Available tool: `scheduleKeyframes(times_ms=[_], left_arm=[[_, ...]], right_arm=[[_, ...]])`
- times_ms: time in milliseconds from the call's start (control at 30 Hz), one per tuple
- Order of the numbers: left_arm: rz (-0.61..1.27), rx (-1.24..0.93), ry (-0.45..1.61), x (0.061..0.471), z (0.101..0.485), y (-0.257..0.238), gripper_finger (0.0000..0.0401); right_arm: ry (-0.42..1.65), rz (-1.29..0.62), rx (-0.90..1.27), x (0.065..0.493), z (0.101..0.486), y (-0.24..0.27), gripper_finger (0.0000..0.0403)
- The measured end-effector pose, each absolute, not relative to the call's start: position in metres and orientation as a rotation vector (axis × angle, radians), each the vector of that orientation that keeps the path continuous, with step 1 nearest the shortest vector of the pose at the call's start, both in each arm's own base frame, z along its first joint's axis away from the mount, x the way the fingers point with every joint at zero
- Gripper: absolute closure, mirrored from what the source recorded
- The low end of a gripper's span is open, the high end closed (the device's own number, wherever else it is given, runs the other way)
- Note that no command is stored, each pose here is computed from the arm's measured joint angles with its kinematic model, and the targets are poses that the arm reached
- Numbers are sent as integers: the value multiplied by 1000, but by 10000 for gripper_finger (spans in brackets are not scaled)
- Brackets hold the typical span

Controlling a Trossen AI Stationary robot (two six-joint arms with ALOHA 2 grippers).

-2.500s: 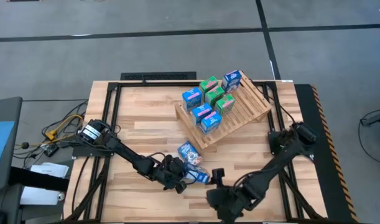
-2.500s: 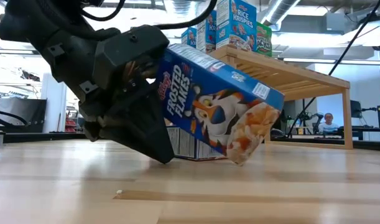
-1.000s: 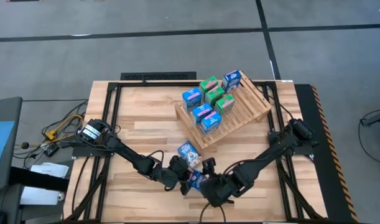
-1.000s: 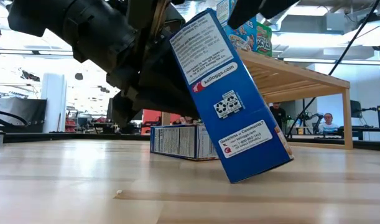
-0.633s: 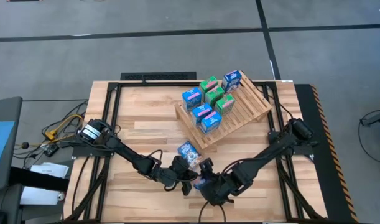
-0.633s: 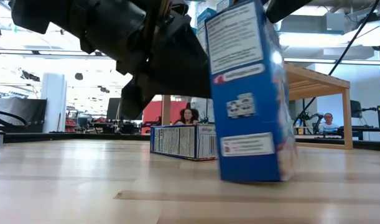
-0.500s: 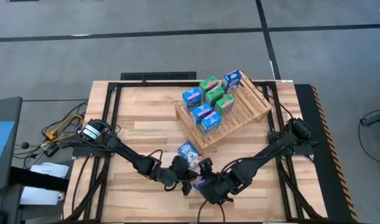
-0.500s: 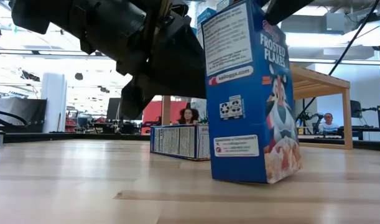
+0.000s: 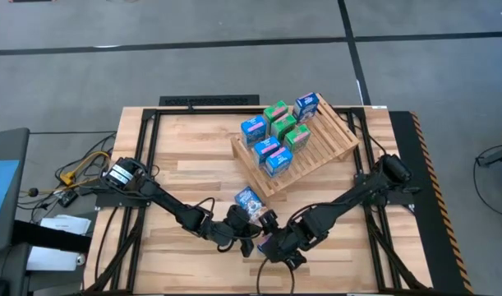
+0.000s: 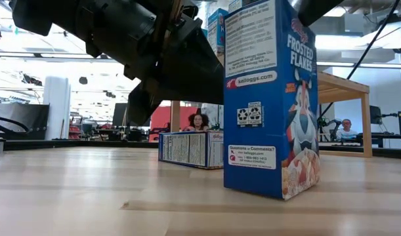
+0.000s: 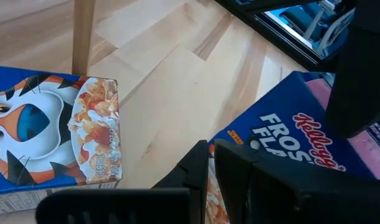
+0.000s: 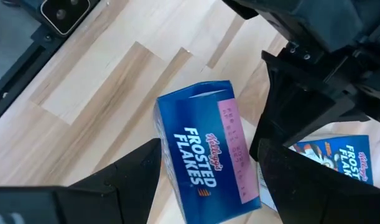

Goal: Stack cereal on shelf
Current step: Put the bottom blue cereal align with the other blue cereal box on the shelf

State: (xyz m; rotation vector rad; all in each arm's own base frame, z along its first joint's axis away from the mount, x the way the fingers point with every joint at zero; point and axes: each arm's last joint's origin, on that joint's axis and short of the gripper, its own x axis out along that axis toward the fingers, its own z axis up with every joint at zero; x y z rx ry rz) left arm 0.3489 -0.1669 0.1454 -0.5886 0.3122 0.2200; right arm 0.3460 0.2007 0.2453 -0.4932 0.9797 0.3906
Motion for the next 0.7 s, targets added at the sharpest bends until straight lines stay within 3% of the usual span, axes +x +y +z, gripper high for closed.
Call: scheduleKeyframes(times_ms=[700], left_arm=[[255,-578,323,348,143,-166,384]], right_arm=[[1005,509,-432,356,245,182,112]])
